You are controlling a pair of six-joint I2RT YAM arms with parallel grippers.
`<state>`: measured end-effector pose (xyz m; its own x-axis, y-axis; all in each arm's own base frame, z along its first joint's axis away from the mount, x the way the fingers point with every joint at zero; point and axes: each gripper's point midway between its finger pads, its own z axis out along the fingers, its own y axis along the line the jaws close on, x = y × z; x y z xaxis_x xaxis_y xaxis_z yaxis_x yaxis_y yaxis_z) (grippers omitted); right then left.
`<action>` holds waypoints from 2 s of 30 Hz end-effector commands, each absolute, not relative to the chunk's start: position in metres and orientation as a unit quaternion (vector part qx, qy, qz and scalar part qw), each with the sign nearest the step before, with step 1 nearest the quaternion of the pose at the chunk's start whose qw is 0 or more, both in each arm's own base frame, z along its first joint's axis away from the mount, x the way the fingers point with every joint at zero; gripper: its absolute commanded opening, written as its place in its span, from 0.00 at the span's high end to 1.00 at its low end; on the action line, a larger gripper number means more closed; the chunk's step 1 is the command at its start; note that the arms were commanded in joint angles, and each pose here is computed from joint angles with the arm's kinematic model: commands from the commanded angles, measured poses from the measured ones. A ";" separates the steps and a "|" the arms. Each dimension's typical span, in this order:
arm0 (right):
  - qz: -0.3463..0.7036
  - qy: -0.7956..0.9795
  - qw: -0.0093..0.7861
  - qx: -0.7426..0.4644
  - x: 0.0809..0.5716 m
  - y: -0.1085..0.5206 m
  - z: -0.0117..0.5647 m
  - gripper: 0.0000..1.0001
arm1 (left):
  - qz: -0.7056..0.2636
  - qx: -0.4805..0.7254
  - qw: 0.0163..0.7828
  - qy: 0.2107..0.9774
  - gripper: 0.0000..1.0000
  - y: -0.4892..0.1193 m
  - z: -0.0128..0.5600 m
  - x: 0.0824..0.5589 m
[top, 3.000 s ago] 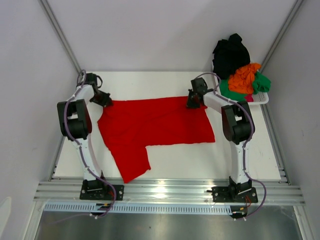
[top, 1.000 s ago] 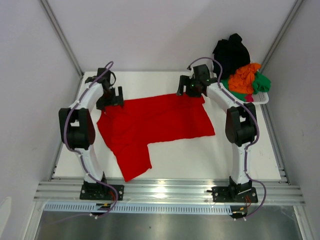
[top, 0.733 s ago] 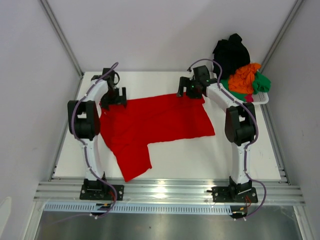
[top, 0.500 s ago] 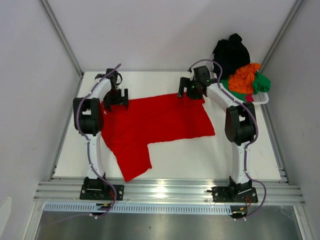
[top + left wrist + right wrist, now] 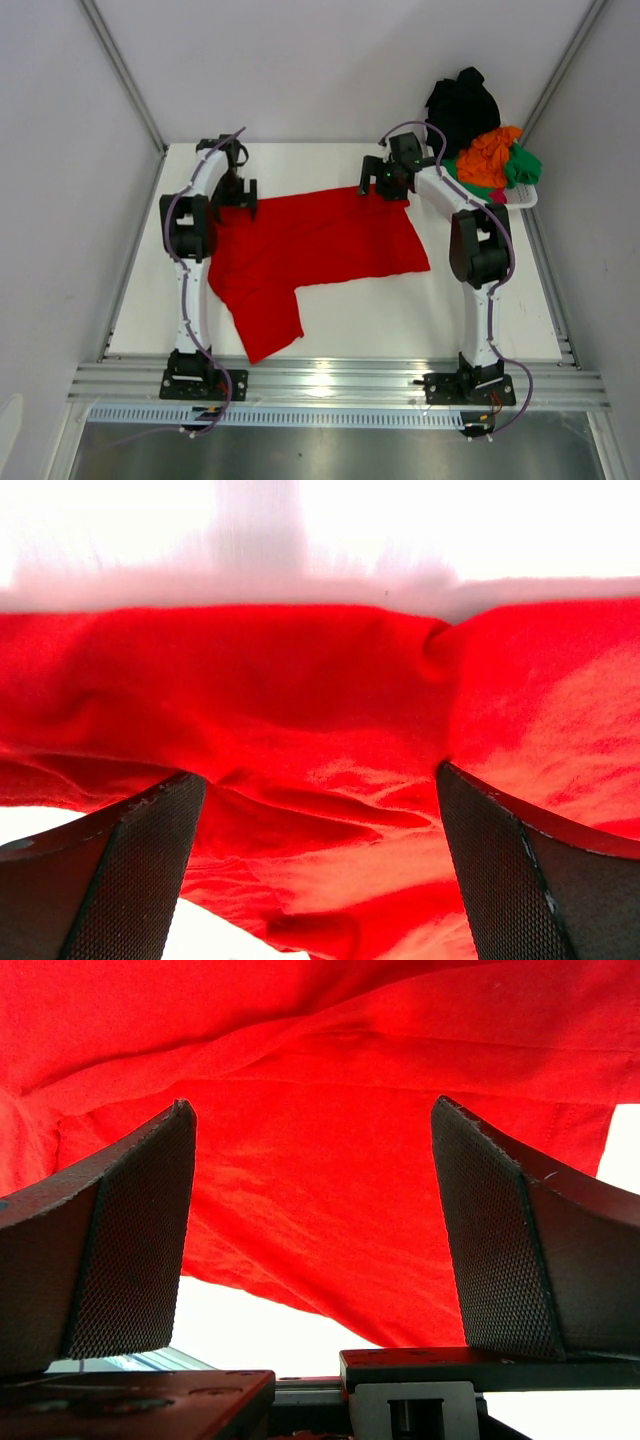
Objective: Fold and stack the t-shirts
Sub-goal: Fold the tshirt
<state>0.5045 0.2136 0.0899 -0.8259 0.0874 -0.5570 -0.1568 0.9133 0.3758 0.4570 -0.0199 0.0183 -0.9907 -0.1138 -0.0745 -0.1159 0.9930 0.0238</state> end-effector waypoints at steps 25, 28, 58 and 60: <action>0.218 0.933 0.285 0.007 0.524 0.216 0.084 0.09 | -0.115 -0.101 0.063 0.986 0.00 -0.028 0.036 0.490; 0.219 0.933 0.285 0.007 0.524 0.217 0.083 0.09 | -0.133 -0.129 0.095 0.978 0.00 -0.027 0.047 0.505; 0.208 0.930 0.300 0.027 0.536 0.207 0.083 0.09 | -0.322 -0.426 0.175 0.827 0.00 -0.014 0.060 0.610; 0.210 0.930 0.302 0.031 0.540 0.207 0.081 0.09 | -0.332 -0.427 0.186 0.820 0.01 -0.015 0.064 0.617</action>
<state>0.5217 0.2078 0.0695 -0.8457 0.1470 -0.5130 -0.0807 0.9150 0.3952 0.5903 -0.0143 0.0489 -0.6144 -0.7882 -0.0344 -0.6054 0.4989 -0.6202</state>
